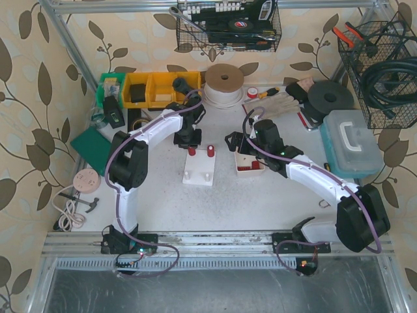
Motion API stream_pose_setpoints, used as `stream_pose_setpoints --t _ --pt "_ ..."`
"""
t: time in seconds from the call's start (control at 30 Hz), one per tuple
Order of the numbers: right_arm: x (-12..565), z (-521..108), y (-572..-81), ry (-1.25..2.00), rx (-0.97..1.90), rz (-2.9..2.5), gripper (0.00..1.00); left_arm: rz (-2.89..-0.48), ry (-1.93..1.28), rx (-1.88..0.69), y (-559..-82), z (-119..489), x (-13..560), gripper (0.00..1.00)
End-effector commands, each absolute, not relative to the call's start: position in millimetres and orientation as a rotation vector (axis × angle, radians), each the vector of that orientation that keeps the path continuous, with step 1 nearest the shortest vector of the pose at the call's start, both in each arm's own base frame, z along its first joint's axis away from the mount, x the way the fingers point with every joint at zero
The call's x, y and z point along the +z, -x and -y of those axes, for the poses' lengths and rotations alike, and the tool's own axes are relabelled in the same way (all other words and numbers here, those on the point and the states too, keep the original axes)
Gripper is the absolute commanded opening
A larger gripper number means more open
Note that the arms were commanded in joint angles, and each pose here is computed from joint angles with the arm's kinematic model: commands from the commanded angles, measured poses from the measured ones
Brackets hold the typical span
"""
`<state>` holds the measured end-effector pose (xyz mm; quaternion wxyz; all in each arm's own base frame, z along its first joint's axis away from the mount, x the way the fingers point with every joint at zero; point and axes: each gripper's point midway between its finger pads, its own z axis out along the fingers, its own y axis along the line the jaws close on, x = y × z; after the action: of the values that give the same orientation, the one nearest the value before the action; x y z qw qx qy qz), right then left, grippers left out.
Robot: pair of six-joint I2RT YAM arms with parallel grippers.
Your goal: Install the large spring
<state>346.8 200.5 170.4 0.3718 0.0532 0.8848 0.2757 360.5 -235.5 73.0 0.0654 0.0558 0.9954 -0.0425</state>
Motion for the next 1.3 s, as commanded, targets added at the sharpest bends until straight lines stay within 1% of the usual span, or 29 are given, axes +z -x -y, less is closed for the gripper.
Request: stream_pose_setpoints --t 0.0,0.2,0.37,0.47,0.67,0.9,1.13,1.2,1.27 --pt "168.2 -200.9 -346.4 -0.128 0.719 -2.26 0.95 -3.016 -0.105 -0.183 -358.5 239.7 74.3 0.14" --pt "171.3 -201.5 -346.1 -0.124 0.735 -2.239 0.96 -3.014 -0.072 -0.189 -354.7 238.8 79.9 0.48" --pt "172.8 -201.0 -344.8 -0.122 0.738 -2.231 0.97 -2.995 -0.054 -0.186 -350.2 237.9 87.9 0.61" --pt "173.8 -200.3 -344.6 -0.124 0.741 -2.221 0.97 -2.982 -0.048 -0.192 -347.2 239.0 92.9 0.64" --pt "172.6 -199.9 -343.6 -0.128 0.742 -2.222 0.97 -2.955 -0.032 -0.174 -345.5 234.3 107.1 0.67" --pt "169.7 -200.8 -343.9 -0.125 0.741 -2.23 0.97 -2.936 -0.038 -0.079 -339.6 219.9 125.1 0.68" --pt "164.9 -197.0 -344.6 -0.144 0.713 -2.243 0.97 -2.847 -0.04 -0.072 -332.7 205.4 155.8 0.69" --pt "163.6 -195.8 -345.2 -0.155 0.705 -2.244 0.97 -2.809 -0.04 -0.088 -329.6 201.2 165.8 0.69" --pt "160.0 -195.8 -346.8 -0.163 0.698 -2.254 0.97 -2.769 -0.044 -0.166 -325.7 204.1 171.3 0.69"
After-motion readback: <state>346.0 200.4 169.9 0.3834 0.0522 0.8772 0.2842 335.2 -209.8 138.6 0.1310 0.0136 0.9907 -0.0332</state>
